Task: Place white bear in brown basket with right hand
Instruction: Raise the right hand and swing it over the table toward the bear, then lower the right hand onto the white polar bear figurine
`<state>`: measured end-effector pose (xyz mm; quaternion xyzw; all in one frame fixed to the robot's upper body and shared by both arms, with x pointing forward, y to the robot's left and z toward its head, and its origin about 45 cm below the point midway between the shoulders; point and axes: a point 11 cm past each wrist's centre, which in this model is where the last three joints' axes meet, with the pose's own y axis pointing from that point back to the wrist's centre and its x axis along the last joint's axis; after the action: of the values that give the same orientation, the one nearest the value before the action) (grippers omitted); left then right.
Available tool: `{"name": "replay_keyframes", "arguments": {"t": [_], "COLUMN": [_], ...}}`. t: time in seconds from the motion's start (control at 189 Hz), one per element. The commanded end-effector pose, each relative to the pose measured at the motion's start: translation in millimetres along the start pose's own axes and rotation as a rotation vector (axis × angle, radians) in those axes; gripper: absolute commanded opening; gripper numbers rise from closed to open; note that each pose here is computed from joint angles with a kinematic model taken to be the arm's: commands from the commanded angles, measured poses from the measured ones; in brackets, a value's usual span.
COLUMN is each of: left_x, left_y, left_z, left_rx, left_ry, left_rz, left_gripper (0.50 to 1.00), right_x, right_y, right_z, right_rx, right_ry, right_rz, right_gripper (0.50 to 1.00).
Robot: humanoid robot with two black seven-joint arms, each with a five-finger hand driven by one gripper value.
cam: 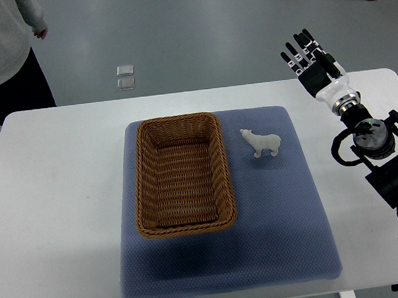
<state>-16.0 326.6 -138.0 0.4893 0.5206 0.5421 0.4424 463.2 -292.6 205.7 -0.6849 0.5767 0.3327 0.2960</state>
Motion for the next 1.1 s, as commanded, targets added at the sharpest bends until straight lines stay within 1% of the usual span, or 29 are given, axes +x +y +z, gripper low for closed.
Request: {"name": "replay_keyframes", "arguments": {"t": [0.0,0.28,0.375,0.491,0.645,0.724,0.814,0.903,0.951,0.972,1.051,1.094], "left_x": [0,0,0,0,-1,-2,-5,-6,-7,-7,-7,-7], "left_y": [0,0,0,0,0,0,0,0,0,0,0,0], "left_z": [0,0,0,-1,0,1,1,1,1,1,2,1], "left_rx": [0.0,0.0,0.0,0.001,-0.001,-0.001,-0.001,-0.001,-0.001,-0.001,-0.003,-0.001], "left_ry": [-0.001,0.0,0.0,0.0,0.001,0.003,0.002,-0.002,0.0,-0.002,-0.002,0.0], "left_rz": [0.001,0.002,0.002,0.001,-0.001,-0.006,-0.018,-0.026,-0.027,-0.027,-0.027,-0.027], "left_gripper": [1.0,1.0,1.0,1.0,1.0,1.0,1.0,1.0,1.0,1.0,1.0,1.0], "right_x": [0,-3,-5,-28,-37,-60,-73,-85,-94,-97,-107,-113], "right_y": [-1,-3,-4,-16,-20,-32,-37,-38,-35,-34,-25,-23], "right_z": [-1,-11,-7,-3,-12,-13,-19,-15,-7,-6,-3,-2], "right_rx": [0.001,0.0,-0.037,-0.094,-0.249,-0.312,-0.38,-0.503,-0.62,-0.635,-0.759,-0.798], "right_ry": [0.001,0.055,0.148,0.311,0.703,0.948,1.173,1.39,1.539,1.561,1.718,1.769], "right_rz": [0.0,-0.011,-0.023,-0.095,-0.148,-0.218,-0.281,-0.351,-0.424,-0.437,-0.51,-0.529], "right_gripper": [0.93,0.93,0.93,0.93,0.93,0.93,0.93,0.93,0.93,0.93,0.93,0.93]}}
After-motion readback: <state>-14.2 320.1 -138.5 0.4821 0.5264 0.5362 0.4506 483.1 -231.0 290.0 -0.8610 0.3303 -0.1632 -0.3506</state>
